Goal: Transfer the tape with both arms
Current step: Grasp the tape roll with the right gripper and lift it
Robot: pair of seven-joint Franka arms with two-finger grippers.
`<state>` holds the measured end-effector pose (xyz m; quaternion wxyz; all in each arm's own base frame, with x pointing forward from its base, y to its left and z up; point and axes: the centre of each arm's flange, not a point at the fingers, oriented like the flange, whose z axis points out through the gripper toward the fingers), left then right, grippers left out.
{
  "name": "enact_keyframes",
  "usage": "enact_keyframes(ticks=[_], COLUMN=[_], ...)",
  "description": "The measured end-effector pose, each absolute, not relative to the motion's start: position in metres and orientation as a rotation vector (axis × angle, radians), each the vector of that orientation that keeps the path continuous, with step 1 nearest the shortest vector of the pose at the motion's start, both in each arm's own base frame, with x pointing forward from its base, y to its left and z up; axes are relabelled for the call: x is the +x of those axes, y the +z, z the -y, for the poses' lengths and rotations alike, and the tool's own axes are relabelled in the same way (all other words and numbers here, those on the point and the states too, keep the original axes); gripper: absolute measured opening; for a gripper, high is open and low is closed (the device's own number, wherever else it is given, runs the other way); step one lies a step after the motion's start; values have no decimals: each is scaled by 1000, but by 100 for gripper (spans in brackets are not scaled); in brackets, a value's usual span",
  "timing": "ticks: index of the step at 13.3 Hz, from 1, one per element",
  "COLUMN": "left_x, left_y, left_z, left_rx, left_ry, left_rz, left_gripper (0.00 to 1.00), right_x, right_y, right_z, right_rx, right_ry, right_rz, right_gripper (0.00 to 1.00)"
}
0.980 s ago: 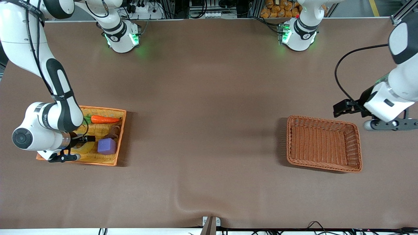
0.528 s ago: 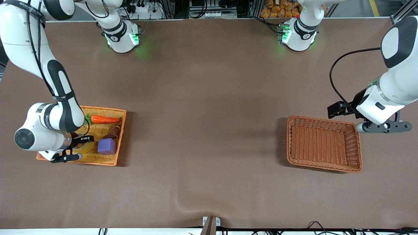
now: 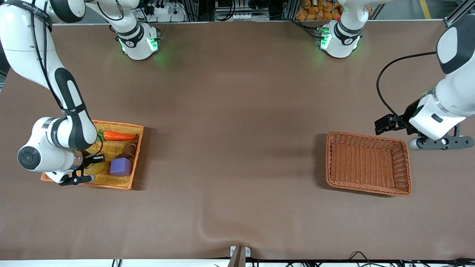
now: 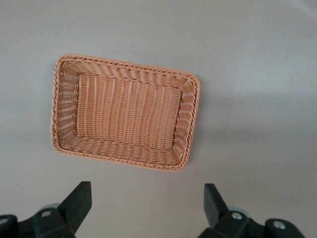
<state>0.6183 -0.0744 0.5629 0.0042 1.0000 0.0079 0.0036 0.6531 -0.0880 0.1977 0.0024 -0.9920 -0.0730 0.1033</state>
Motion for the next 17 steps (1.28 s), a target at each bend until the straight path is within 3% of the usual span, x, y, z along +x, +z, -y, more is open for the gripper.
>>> enact_keyframes(ticks=[9,14,17], left_x=[621,622,622], left_y=[550,547,547], left_z=[84,77,80], left_rx=[3129,3130,3128], left_ry=[-15,-25,-26], left_rz=[-114,-134,-168], left_gripper=[100,100,100], right_x=[669,679,677], right_y=[256,316,353], right_z=[51,-21,-86], right_rx=[-3110,-3062,-3012], right_ry=[304,392,342], right_rz=[318,548,817], right_gripper=[23,23,23])
